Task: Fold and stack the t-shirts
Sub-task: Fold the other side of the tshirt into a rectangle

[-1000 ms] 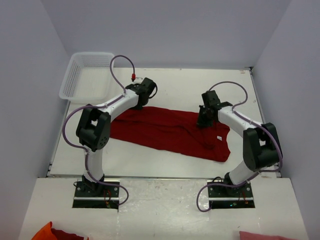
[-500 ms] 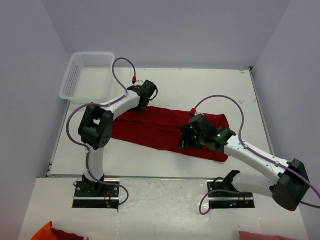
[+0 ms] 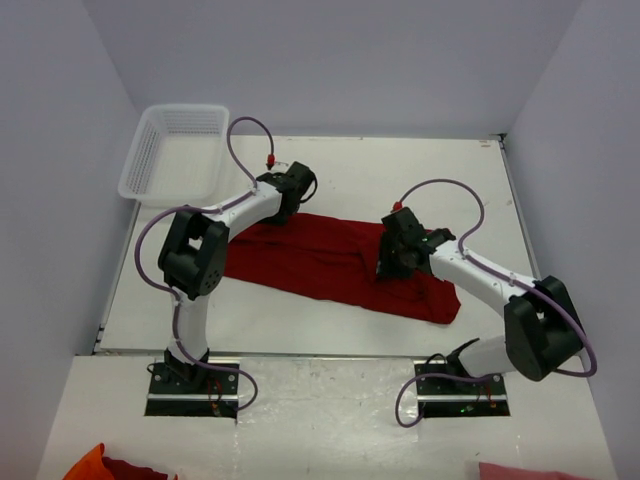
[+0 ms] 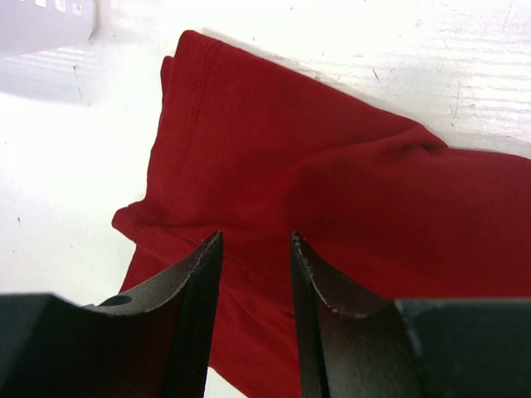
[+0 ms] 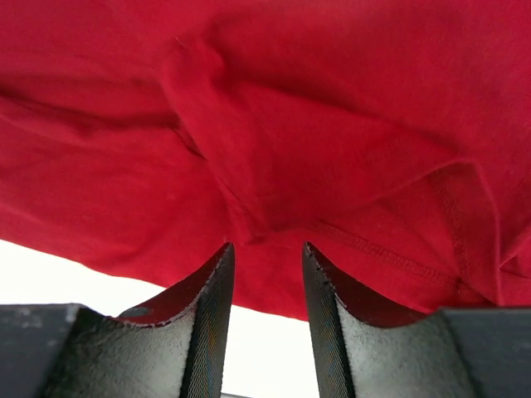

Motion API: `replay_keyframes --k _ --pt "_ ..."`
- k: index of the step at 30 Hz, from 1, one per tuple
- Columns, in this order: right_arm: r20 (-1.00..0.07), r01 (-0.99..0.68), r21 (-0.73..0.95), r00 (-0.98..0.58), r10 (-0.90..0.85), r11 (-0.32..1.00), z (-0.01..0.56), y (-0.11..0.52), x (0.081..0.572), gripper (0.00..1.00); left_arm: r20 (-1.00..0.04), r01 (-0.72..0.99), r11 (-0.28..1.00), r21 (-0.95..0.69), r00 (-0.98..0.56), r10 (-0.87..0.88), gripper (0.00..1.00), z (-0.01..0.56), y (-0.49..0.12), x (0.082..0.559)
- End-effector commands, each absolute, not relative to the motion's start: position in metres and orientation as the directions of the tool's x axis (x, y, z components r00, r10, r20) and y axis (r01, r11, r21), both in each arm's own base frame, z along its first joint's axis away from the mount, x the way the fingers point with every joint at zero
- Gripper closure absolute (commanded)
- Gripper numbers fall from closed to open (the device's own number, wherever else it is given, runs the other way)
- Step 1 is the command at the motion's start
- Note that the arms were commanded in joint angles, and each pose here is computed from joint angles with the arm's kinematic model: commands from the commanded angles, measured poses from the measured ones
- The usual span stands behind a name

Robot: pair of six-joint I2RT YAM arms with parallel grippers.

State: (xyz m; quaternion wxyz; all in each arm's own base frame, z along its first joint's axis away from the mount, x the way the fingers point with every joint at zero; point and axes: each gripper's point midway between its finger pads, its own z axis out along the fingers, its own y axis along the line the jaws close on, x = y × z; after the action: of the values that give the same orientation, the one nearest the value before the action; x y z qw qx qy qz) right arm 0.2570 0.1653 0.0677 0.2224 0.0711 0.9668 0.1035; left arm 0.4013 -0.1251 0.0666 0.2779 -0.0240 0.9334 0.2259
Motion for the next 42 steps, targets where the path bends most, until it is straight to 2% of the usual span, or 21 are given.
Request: replay_keyframes --k 1,6,36,42 --pt "-0.421 0.068 0.286 -0.887 0.189 0.956 0.064 0.177 0.258 0.61 -0.562 -0.182 0.897 0.403 -0.823 0.086 0.6 0.079 -0.126 0.406" --pt "-0.403 0.073 0.294 -0.895 0.193 0.953 0.051 0.175 0.244 0.59 -0.556 -0.177 0.9 0.398 -0.827 0.083 0.6 0.074 -0.128 0.407" --pt "-0.424 0.021 0.262 -0.895 0.135 0.965 0.047 0.193 0.278 0.6 -0.557 -0.164 0.911 0.379 -0.826 0.083 0.61 0.074 -0.133 0.407" --pt "-0.398 0.027 0.245 -0.909 0.126 0.969 0.029 0.195 0.279 0.72 -0.564 -0.167 0.909 0.383 -0.821 0.087 0.61 0.078 -0.131 0.408"
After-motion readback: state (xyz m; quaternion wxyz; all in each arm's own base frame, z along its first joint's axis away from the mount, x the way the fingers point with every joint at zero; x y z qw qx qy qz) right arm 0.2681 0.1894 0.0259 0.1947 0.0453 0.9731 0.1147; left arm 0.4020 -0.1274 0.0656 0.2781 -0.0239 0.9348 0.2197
